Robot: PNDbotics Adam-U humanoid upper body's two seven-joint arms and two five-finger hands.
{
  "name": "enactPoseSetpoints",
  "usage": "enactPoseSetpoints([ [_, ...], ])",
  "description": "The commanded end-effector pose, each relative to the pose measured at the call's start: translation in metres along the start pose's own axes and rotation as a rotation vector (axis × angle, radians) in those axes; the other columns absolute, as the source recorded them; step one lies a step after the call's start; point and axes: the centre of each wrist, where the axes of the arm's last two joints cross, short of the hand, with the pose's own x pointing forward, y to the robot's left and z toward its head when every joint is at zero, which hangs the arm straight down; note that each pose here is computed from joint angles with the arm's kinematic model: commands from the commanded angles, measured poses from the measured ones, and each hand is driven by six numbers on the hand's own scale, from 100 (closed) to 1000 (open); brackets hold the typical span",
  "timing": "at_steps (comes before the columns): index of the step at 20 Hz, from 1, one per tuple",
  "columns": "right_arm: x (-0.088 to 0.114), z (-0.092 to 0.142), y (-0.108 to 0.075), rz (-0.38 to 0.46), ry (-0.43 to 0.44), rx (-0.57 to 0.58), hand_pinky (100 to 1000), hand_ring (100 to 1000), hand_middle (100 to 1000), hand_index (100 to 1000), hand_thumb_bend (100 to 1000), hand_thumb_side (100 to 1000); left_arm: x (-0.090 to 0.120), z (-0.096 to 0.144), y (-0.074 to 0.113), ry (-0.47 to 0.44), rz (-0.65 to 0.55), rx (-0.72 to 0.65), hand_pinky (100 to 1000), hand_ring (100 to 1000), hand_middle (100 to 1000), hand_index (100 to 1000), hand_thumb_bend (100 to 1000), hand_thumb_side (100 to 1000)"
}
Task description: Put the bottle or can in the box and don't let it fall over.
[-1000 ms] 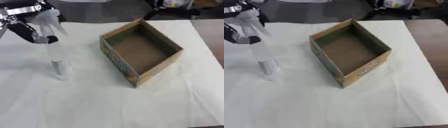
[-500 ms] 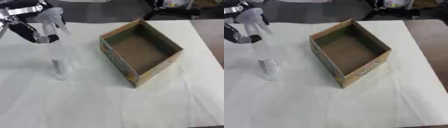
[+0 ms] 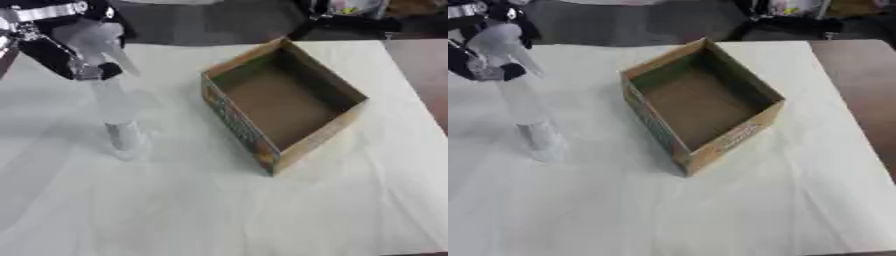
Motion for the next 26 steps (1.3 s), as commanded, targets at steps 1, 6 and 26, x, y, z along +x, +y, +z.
enactPoseSetpoints([
  [1,0.006,-0.004,-0.005,0.017,-0.016,0.01,727,1000,913,986,100,374,0.007,0.005,0.018,-0.174,-0.206,-0.222,687,729,531,784,282,266],
  [6,0.006,-0.004,-0.006,0.012,-0.014,0.005,727,1000,913,986,100,378,0.008,0.002,0.013,-0.176,-0.211,-0.241,680,678,524,771,282,245],
  [26,0.004,-0.002,-0.006,-0.001,-0.004,-0.01,727,1000,910,985,100,398,0.011,-0.006,0.008,-0.196,-0.159,-0.24,292,357,301,533,100,100],
])
